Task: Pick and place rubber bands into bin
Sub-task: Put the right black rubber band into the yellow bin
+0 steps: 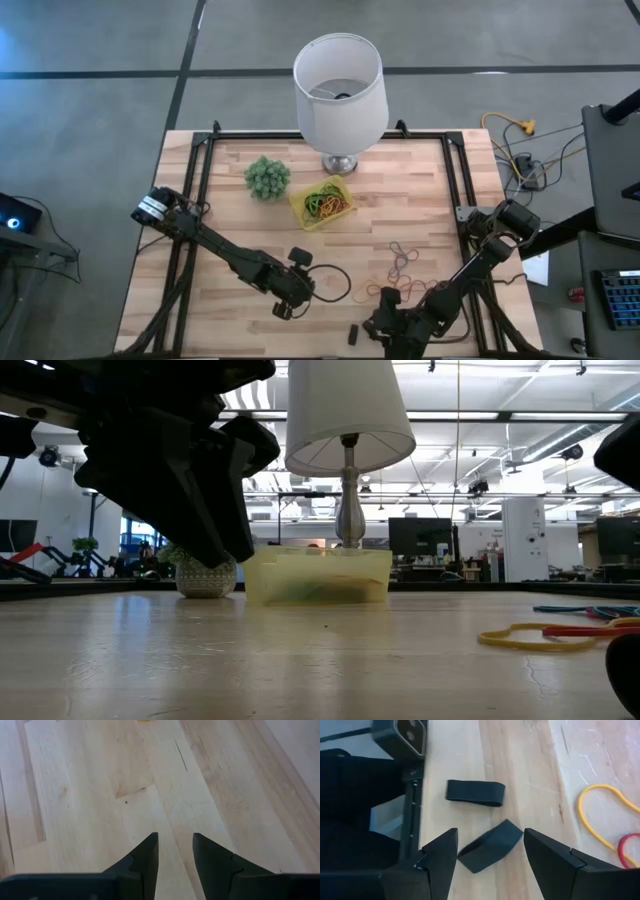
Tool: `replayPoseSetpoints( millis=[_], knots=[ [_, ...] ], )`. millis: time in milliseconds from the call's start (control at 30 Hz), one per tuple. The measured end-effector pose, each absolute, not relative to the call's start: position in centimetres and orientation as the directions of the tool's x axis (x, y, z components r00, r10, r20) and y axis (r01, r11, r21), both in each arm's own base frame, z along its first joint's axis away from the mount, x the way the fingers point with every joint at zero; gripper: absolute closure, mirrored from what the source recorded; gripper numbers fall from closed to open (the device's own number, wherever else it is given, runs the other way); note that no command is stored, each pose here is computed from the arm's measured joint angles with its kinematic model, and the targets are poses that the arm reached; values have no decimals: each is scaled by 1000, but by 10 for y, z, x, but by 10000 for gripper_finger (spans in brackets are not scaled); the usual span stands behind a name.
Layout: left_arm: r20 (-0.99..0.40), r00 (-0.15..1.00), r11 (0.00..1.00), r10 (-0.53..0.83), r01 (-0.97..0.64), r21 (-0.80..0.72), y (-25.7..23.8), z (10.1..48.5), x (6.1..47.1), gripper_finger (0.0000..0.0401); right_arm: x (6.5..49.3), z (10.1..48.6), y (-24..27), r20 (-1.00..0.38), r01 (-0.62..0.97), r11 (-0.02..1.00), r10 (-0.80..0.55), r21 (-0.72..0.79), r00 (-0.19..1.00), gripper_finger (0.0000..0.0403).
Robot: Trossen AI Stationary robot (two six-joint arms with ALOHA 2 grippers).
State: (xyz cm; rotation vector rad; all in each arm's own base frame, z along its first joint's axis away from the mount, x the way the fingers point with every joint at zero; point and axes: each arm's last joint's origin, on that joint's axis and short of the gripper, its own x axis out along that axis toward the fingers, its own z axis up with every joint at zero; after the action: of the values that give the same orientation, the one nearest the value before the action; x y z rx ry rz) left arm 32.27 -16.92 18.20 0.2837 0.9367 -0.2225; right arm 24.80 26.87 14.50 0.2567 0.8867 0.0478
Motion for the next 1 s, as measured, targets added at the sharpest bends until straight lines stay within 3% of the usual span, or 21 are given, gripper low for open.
replayPoseSetpoints(
  millis=[533, 667, 900, 1000],
  knots=[
    [-818, 572, 940, -62, 308, 145, -169, 182, 323, 296, 262, 114, 280, -840, 50, 982, 128, 182, 528, 191],
    [-816, 575, 940, -63, 308, 145, -169, 182, 323, 296, 263, 120, 280, -853, 9, 991, 107, 130, 511, 236],
    [-816, 574, 940, -63, 308, 145, -169, 183, 323, 296, 266, 138, 284, -865, -129, 991, 91, 31, 494, 378],
    [-818, 571, 939, -61, 310, 146, -168, 185, 322, 296, 268, 152, 279, -864, -138, 989, 32, -43, 502, 388]
  ],
)
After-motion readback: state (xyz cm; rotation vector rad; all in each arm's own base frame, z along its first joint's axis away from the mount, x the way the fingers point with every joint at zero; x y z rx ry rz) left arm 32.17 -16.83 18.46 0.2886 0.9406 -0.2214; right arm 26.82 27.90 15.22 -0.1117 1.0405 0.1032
